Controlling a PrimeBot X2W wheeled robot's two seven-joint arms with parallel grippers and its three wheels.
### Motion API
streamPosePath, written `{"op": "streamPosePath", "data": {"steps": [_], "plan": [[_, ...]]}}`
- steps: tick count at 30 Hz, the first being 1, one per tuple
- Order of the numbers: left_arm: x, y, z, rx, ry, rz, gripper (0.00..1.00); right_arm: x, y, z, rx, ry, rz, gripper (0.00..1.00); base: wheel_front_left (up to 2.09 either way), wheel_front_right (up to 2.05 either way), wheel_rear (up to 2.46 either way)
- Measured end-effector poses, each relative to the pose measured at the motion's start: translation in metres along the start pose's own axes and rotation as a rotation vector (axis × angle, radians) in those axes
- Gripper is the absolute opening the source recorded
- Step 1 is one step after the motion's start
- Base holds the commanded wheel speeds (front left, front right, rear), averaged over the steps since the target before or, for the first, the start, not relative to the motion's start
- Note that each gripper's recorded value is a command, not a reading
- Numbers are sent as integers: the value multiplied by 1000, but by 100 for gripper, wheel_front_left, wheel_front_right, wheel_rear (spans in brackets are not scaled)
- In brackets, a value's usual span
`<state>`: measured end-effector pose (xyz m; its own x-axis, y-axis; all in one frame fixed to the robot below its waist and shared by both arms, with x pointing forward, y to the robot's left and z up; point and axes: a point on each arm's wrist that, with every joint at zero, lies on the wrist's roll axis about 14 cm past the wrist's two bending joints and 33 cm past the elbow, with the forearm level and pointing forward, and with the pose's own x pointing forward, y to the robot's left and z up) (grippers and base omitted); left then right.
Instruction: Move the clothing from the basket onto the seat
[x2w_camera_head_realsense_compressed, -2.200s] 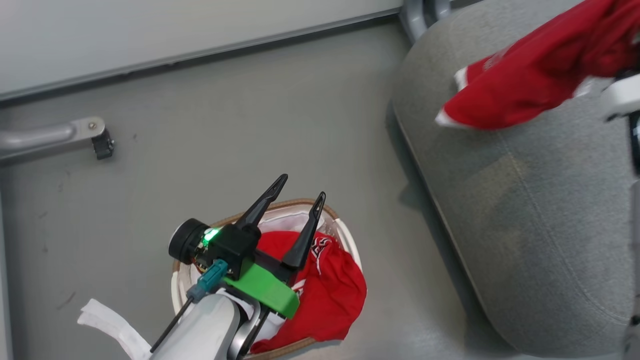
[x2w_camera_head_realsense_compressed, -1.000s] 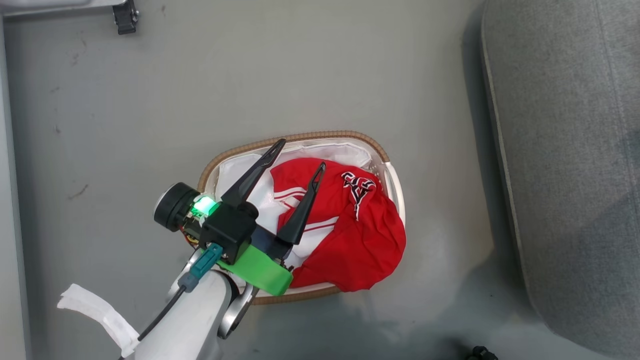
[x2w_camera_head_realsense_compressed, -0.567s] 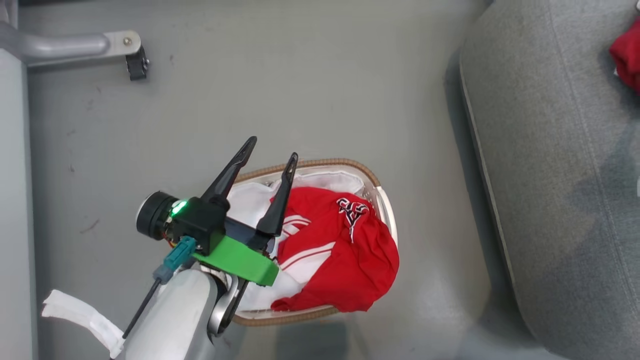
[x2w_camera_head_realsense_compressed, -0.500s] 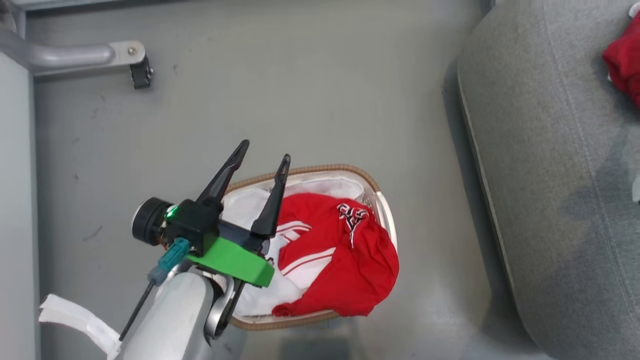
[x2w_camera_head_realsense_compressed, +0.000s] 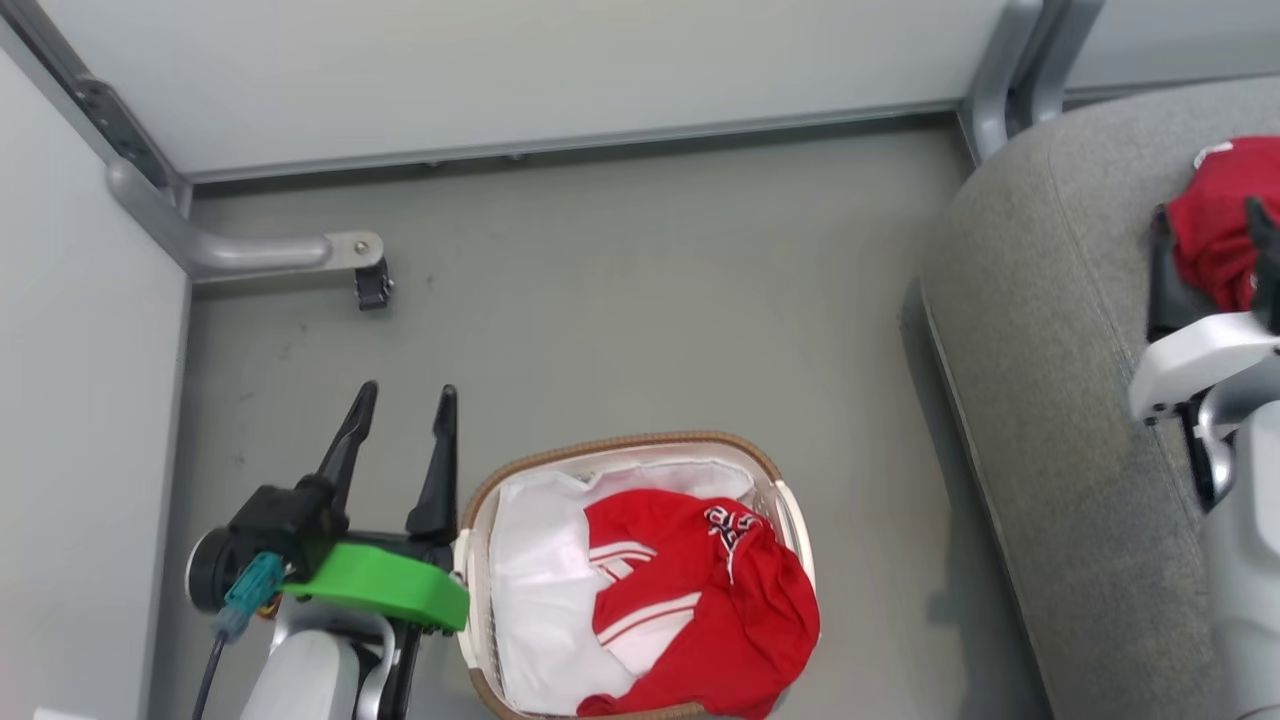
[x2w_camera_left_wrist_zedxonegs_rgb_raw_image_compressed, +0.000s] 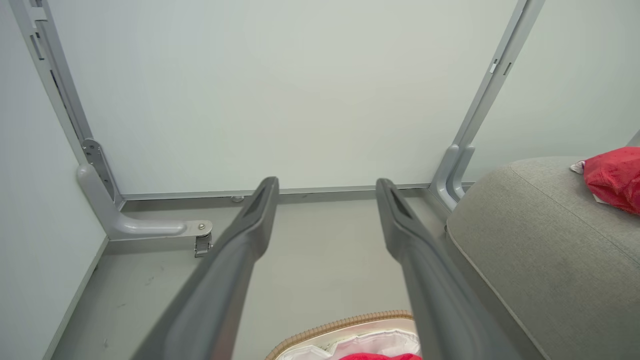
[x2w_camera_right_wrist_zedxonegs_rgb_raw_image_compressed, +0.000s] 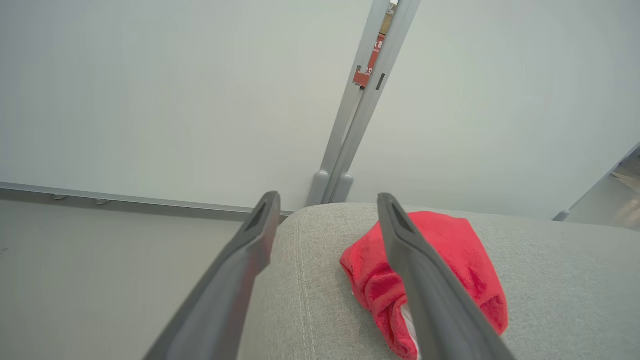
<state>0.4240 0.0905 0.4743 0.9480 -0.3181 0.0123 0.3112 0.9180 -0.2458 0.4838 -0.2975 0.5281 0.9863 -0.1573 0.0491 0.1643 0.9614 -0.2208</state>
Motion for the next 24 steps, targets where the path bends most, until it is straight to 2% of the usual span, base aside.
{"op": "streamPosePath", "data": {"steps": [5, 14, 24], "plan": [[-25, 22, 8, 2, -19, 97, 100, -14, 41, 20, 88, -58, 75, 100, 0, 0, 0], [-68, 45, 10, -3, -28, 214, 100, -56, 105, 19, 199, -53, 216, 100, 0, 0, 0], [-93, 48, 4, -17, -17, 255, 100, -94, 131, 8, 324, -14, 285, 100, 0, 0, 0]]}}
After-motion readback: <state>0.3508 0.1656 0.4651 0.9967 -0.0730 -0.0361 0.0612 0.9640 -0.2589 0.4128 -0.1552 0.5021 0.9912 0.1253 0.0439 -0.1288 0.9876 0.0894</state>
